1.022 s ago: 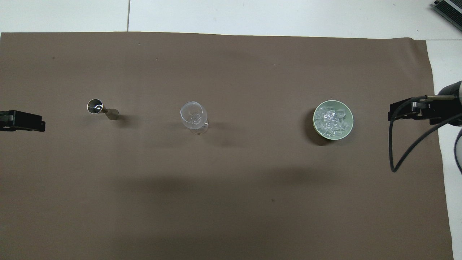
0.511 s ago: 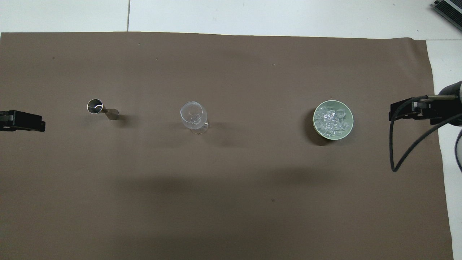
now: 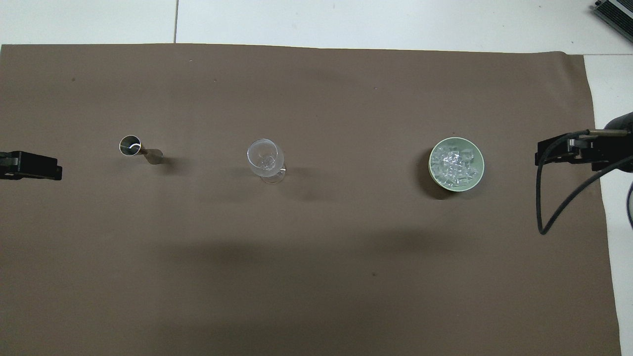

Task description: Pour wine and add ice with both arms

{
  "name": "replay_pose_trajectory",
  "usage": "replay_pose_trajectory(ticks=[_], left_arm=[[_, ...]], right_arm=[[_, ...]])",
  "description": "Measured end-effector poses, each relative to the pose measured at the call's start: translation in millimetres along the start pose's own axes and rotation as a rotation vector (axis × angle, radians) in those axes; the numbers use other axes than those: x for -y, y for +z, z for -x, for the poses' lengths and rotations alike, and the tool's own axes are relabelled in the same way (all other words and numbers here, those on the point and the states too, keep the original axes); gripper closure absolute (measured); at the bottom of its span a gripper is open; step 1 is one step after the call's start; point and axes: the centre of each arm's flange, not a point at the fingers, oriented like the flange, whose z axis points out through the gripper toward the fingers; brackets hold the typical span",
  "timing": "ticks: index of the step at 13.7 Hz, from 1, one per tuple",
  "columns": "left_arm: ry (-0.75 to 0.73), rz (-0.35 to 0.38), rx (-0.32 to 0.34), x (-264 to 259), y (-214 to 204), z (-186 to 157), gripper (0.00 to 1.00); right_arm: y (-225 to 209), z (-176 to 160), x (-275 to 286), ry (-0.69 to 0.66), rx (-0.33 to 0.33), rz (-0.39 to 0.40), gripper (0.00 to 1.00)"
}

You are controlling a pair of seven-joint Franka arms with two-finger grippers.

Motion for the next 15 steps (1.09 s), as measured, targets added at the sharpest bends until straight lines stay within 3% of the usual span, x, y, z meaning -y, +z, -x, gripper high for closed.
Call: replay_pose_trajectory(ticks=[15], left_arm=[[-0.011, -0.003, -0.008, 4.6, -14.0, 6.5, 0.0]], right_arm=[[0.0, 0.0, 0.0, 0.0, 0.0, 0.0, 0.0]])
